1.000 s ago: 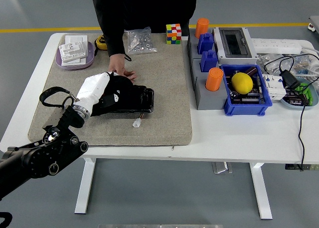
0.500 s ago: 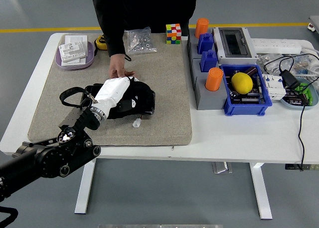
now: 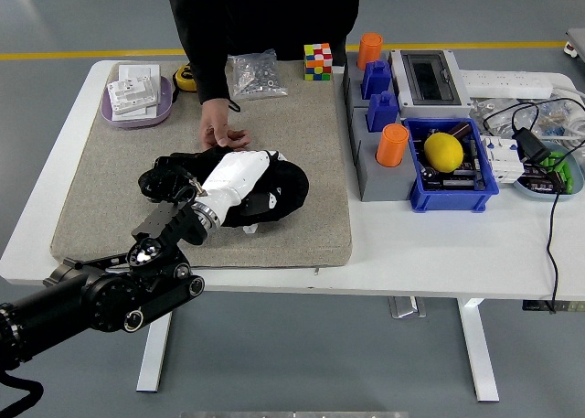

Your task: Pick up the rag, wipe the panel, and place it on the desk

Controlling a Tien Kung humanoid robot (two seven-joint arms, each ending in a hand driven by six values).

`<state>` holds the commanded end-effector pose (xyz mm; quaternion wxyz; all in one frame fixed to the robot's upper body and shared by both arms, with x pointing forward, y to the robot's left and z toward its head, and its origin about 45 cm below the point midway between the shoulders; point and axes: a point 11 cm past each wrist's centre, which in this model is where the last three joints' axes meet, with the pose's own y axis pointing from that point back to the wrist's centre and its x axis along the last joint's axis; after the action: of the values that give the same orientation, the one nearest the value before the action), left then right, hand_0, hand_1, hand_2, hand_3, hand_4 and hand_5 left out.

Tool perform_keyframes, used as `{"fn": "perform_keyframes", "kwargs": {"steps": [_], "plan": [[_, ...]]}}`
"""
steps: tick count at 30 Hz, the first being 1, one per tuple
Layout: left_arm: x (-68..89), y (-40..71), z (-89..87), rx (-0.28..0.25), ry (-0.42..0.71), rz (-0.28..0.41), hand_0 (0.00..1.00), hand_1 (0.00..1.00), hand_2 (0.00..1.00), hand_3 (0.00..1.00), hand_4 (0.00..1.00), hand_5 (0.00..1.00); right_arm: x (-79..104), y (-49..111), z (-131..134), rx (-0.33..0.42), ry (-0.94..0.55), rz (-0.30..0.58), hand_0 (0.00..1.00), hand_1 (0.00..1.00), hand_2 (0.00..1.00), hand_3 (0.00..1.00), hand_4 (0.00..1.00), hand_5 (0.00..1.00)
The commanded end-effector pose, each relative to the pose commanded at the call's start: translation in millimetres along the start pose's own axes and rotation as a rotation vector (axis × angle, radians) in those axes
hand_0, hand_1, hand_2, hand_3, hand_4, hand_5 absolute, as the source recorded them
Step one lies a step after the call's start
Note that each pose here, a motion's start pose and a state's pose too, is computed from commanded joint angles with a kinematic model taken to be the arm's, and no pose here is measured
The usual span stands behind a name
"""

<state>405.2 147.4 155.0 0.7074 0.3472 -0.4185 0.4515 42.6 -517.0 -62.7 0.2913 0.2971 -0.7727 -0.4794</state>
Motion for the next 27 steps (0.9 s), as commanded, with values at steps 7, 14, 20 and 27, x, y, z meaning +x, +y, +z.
{"fn": "perform_keyframes", "kwargs": {"steps": [7, 14, 20, 27], "plan": [[3.2, -0.1, -12.5, 0.034, 0.000, 0.011, 0.264, 0.161, 0.495, 0.388, 0.002, 0.002, 0.6, 0.0, 1.1, -0.002, -0.004, 0.001, 0.717, 0.557, 0.677, 0.635, 0.998, 0.658], [5.6, 3.5, -31.7, 0.087, 0.006, 0.028, 0.265, 0.162, 0.496, 0.389, 0.002, 0.002, 1.1, 0.1, 1.8, -0.001, -0.010, 0.004, 0.715, 0.557, 0.677, 0.635, 0.998, 0.658], [14.5, 6.1, -48.4, 0.132, 0.010, 0.058, 0.265, 0.162, 0.495, 0.389, 0.002, 0.002, 1.6, 0.1, 2.8, -0.003, -0.012, 0.005, 0.717, 0.557, 0.677, 0.635, 0.998, 0.657], [22.4, 11.2, -68.4, 0.183, 0.011, 0.084, 0.264, 0.163, 0.496, 0.390, 0.002, 0.002, 1.9, 0.1, 4.1, -0.004, -0.016, 0.007, 0.715, 0.557, 0.677, 0.635, 0.998, 0.659]]}}
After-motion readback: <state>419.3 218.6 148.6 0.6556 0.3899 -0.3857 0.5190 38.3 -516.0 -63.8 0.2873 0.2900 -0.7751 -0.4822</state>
